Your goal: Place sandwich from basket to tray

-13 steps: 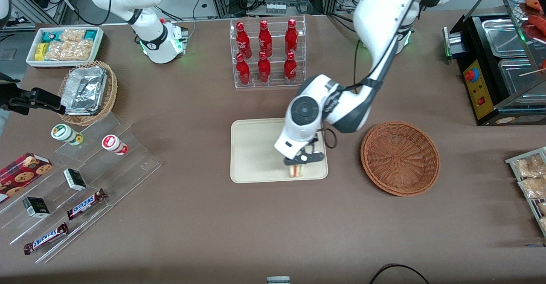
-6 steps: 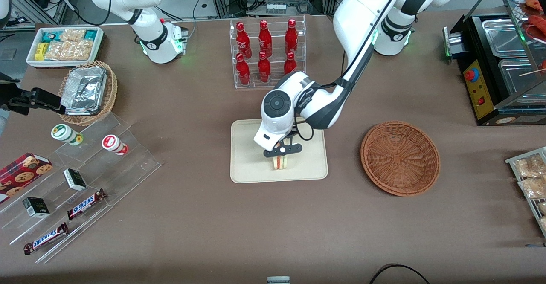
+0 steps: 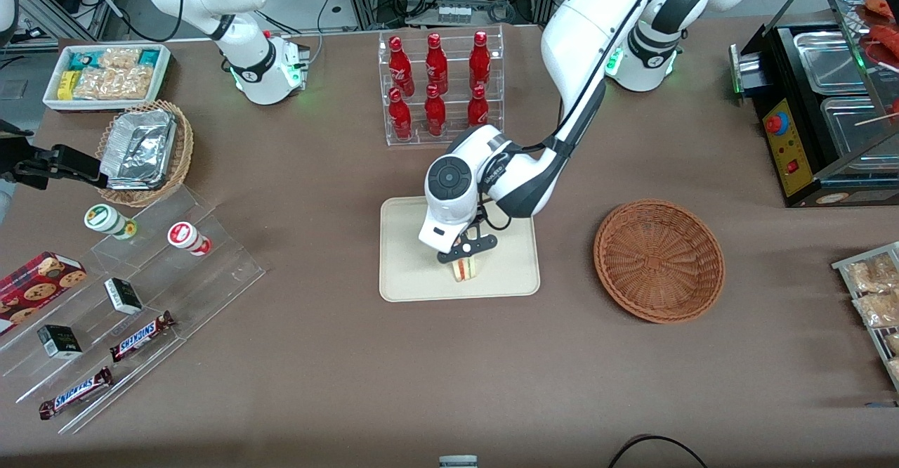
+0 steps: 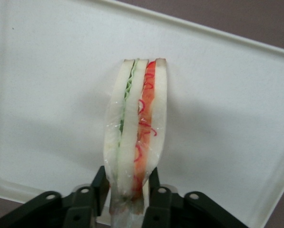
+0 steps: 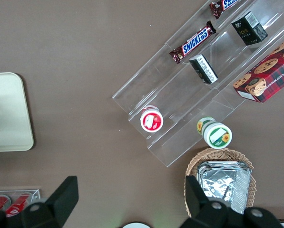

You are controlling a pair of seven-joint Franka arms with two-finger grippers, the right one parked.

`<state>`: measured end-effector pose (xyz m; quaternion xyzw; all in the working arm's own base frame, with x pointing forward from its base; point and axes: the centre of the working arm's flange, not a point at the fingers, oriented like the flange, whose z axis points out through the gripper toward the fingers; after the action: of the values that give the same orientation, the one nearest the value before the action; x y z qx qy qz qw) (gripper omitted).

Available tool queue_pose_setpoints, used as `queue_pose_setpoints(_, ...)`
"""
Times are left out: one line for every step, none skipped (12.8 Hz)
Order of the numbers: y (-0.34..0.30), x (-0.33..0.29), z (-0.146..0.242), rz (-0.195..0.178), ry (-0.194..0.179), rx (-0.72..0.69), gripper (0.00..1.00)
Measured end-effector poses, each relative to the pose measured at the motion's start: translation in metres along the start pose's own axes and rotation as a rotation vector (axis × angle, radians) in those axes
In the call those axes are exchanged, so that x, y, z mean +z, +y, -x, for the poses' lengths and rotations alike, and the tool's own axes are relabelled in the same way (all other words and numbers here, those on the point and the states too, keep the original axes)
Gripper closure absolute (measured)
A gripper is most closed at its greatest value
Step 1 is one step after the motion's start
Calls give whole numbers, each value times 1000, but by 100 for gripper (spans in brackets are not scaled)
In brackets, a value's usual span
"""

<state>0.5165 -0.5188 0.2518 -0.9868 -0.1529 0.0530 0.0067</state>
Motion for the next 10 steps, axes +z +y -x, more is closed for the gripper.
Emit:
queue_pose_setpoints(2,-8,-2,10,7,-3,44)
queue_pose_setpoints(2,-18,-5,20,16,-5,32)
queue_pose_setpoints(2,-31,-8,27,23,-9,21)
queue_pose_setpoints(0,-45,-12,33,30,-15,10)
queue_pose_setpoints(-3,-61,-18,40,36,-25,1)
queue_pose_setpoints(-8,-76,-26,46,42,-22,0)
queue_pose_setpoints(-17,-89,-34,39,46,13,0)
queue_pose_setpoints(-28,-100,-44,17,49,62,0)
queue_pose_setpoints(-41,-109,-54,-20,54,86,0)
queue_pose_setpoints(-58,-117,-69,-52,60,77,0)
